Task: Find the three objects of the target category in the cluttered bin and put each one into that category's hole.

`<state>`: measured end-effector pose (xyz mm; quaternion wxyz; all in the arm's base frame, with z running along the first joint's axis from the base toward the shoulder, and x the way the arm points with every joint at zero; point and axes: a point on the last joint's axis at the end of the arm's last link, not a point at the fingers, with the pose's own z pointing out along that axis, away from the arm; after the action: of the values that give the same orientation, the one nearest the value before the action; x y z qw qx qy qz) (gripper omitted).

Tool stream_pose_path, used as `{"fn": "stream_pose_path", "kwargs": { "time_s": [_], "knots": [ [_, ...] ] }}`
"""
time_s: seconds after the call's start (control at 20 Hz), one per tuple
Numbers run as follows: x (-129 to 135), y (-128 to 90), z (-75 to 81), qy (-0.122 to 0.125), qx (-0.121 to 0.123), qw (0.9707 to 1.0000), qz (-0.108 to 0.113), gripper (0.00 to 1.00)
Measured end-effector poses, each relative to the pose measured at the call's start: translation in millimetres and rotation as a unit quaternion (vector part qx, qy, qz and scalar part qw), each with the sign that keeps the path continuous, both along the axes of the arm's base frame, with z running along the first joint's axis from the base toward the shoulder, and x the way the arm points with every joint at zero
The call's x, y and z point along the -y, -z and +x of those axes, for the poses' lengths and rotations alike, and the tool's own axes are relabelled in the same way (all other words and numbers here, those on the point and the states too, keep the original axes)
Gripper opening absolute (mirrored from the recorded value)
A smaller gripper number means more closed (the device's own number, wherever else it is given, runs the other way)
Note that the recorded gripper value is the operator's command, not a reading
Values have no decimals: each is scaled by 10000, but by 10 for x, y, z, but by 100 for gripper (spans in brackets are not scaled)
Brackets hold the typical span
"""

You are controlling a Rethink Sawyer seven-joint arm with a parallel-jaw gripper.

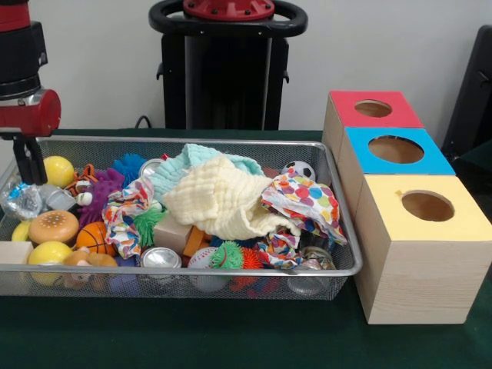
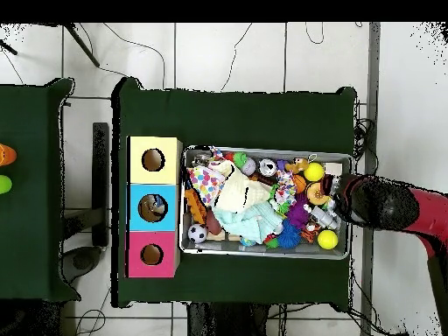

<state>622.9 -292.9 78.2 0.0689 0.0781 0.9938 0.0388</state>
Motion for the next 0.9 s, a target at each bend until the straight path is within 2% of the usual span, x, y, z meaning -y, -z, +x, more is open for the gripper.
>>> {"fn": "stream_pose_path", "kwargs": {
  "time_s": [0.5,0.9],
  "knots": [
    [5,130,-72,-176,-60,9997,-145,0],
    [-31,256,-120,-248,-116,9995,-127,0]
  ]
}}
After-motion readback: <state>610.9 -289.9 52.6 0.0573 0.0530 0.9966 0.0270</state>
